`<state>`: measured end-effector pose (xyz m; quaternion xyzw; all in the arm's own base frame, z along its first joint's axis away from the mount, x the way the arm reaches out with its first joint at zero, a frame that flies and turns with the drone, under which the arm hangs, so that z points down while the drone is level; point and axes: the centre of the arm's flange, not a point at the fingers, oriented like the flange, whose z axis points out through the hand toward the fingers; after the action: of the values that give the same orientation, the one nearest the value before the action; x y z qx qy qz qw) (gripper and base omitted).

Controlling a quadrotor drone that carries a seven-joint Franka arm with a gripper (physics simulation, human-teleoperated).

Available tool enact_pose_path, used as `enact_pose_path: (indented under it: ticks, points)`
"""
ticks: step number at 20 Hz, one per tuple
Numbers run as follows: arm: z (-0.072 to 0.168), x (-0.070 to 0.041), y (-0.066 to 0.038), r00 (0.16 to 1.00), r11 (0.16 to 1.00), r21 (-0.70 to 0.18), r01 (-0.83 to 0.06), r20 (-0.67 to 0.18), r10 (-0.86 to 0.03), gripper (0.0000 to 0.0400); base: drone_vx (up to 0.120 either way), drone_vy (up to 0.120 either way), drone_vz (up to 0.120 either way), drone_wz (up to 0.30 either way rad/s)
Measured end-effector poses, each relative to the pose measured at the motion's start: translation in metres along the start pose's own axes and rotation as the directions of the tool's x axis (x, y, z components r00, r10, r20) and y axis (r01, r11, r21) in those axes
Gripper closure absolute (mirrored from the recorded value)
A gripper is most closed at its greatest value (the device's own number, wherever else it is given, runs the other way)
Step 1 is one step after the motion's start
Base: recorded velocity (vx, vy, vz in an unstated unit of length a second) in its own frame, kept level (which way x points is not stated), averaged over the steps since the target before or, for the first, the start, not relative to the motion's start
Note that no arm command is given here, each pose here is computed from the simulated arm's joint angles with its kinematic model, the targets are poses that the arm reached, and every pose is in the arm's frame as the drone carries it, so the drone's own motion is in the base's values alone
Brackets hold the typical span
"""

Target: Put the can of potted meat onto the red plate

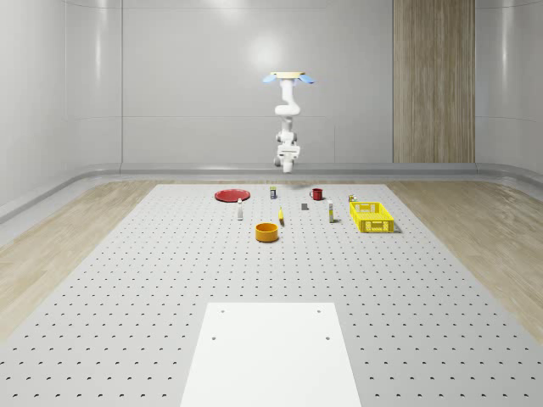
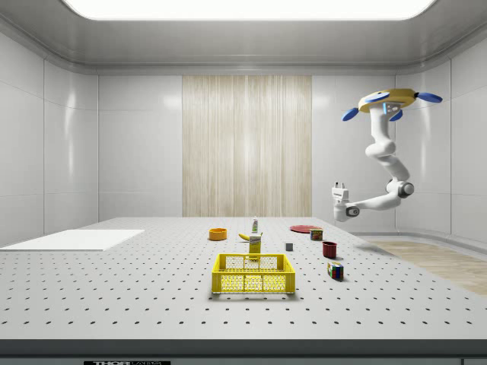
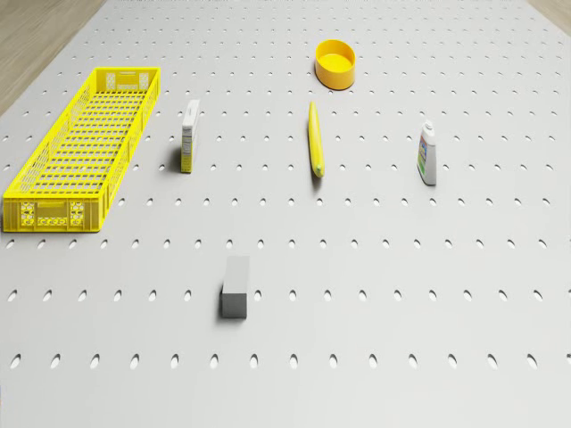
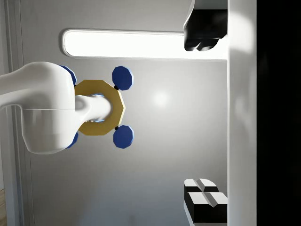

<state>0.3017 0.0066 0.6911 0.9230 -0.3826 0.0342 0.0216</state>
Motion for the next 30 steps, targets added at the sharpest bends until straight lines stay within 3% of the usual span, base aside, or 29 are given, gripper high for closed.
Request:
enact_pose_path:
  ticks: [7, 13, 16, 18, 20, 22, 25, 30]
  points:
    - [0.001, -0.011, -0.01, 0.994, 0.995, -0.102, -0.003, -0.109, -0.008, 0.0, 0.12, -0.12, 0.0, 0.0]
    - [0.013, -0.035, -0.034, 0.933, 0.937, -0.344, -0.056, -0.353, -0.074, 0.0, 0.12, -0.12, 0.0, 0.0]
    - [0.035, -0.054, -0.052, 0.823, 0.83, -0.534, -0.16, -0.537, -0.187, 0.0, 0.12, -0.12, 0.0, 0.0]
    - [0.061, -0.066, -0.063, 0.695, 0.704, -0.651, -0.284, -0.646, -0.316, 0.0, 0.12, -0.12, 0.0, 0.0]
    - [0.093, -0.071, -0.068, 0.531, 0.54, -0.713, -0.447, -0.697, -0.481, 0.0, 0.12, -0.12, 0.0, 0.0]
    - [0.127, -0.069, -0.065, 0.361, 0.369, -0.694, -0.618, -0.668, -0.65, 0.0, 0.12, -0.08, -0.02, 0.0]
    - [0.165, -0.055, -0.05, 0.169, 0.173, -0.551, -0.816, -0.514, -0.841, 0.0, 0.04, 0.0, -0.12, 0.0]
    - [0.192, -0.03, -0.024, 0.04, 0.039, -0.3, -0.953, -0.251, -0.967, 0.0, 0.0, 0.0, -0.12, 0.0]
